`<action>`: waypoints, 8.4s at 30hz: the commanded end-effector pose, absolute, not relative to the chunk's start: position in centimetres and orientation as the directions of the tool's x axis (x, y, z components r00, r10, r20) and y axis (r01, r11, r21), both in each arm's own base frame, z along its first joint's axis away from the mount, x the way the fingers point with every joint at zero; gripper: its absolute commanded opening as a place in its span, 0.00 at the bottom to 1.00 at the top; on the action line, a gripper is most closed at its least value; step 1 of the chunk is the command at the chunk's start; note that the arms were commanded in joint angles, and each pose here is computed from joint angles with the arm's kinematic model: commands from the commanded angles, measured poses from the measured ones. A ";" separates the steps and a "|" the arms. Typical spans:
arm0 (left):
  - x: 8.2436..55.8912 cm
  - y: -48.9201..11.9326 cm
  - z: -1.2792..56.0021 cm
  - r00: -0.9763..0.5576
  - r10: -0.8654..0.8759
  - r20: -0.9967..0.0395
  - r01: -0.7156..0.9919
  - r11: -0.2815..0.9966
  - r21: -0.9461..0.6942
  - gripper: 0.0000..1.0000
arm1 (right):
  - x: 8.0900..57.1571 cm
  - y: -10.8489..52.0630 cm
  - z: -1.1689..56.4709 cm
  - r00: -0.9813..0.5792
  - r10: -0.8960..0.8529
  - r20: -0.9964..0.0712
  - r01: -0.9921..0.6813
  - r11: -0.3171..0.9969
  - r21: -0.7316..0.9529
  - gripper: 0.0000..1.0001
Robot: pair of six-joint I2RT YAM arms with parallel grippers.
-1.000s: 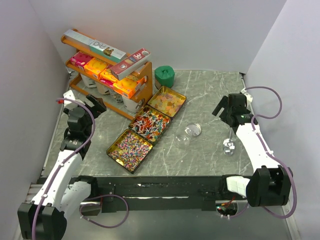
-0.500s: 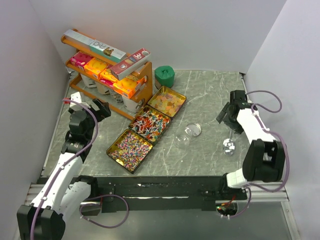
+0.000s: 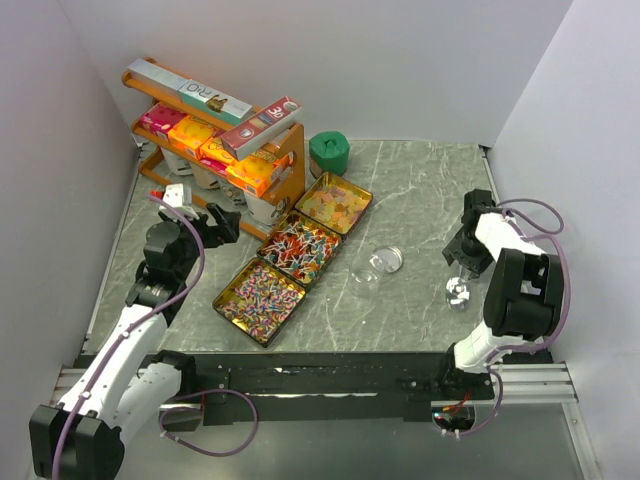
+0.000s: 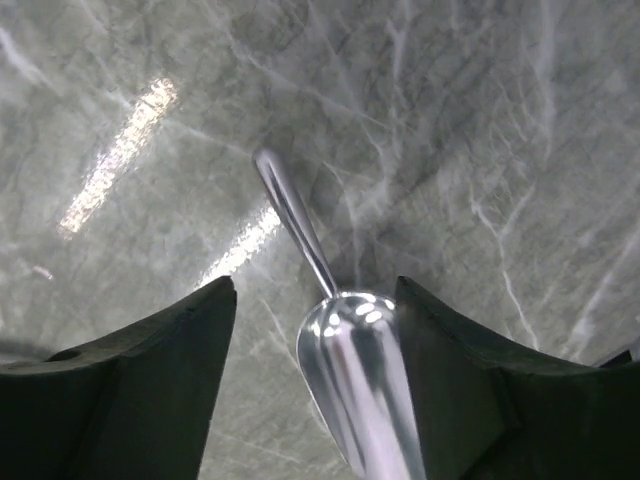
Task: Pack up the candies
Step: Pick up the spatula from the center of the board, then scoop the fake candies from the storage box.
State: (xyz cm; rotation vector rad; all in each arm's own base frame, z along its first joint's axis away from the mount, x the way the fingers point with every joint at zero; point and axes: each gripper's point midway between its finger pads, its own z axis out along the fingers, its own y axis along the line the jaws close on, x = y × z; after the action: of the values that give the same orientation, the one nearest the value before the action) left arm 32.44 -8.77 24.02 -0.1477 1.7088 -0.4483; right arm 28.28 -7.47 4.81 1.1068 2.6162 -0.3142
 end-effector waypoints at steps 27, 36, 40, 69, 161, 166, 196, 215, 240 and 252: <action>30.8 -16.6 27.0 -0.317 -0.312 -0.896 0.504 0.745 -0.437 0.99 | 32.7 -4.5 10.4 -0.576 0.682 -0.450 0.659 0.713 0.239 0.00; 29.4 -22.7 29.9 -0.321 -0.246 -0.915 0.663 0.632 -0.402 0.97 | 36.3 2.0 21.8 -0.501 0.610 -0.614 0.512 0.781 0.358 0.00; 28.5 -26.7 30.6 -0.345 -0.190 -0.919 0.734 0.555 -0.391 0.96 | 37.1 6.0 24.0 -0.466 0.611 -0.639 0.503 0.778 0.377 0.00; 29.5 -37.5 24.7 -0.508 0.101 -0.856 0.780 0.476 -0.406 0.01 | 35.5 17.7 28.8 -0.612 0.466 -0.639 0.181 0.869 0.461 0.00; 19.6 -27.1 28.5 -0.486 0.292 -0.823 0.861 0.319 -0.396 0.82 | 13.5 24.7 27.8 -0.359 -0.601 -0.714 -0.928 0.311 0.205 0.00; 28.5 -20.3 28.6 -0.482 0.029 -0.876 0.534 0.802 -0.268 0.93 | 16.3 24.5 25.3 -0.458 -0.623 -0.634 -0.873 0.449 0.190 0.00; 34.4 -12.9 17.4 -0.531 -0.296 -0.794 -0.066 0.949 -0.310 0.83 | 34.8 22.6 16.3 -0.389 -0.825 -0.410 -0.724 0.549 -0.419 0.00; 37.4 -14.4 13.6 -0.666 -0.310 -0.678 -0.046 0.925 -0.378 0.52 | 36.0 23.1 14.3 -0.166 -0.966 -0.197 -0.740 0.254 -0.622 0.00; 34.8 -15.8 6.7 -0.792 -0.234 -0.564 -0.014 0.930 -0.367 0.45 | 33.0 24.1 10.9 -0.199 -0.959 -0.204 -0.832 0.275 -0.482 0.00; 34.3 -16.3 5.5 -0.816 -0.201 -0.542 -0.009 0.942 -0.336 0.08 | 31.7 24.8 9.2 -0.235 -0.944 -0.233 -0.864 0.313 -0.395 0.00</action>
State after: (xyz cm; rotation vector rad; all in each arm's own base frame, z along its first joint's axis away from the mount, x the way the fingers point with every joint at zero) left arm 33.97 -15.91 5.50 -0.1408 2.4956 -0.4257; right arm 33.42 24.84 10.06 -1.5799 2.1139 -0.3332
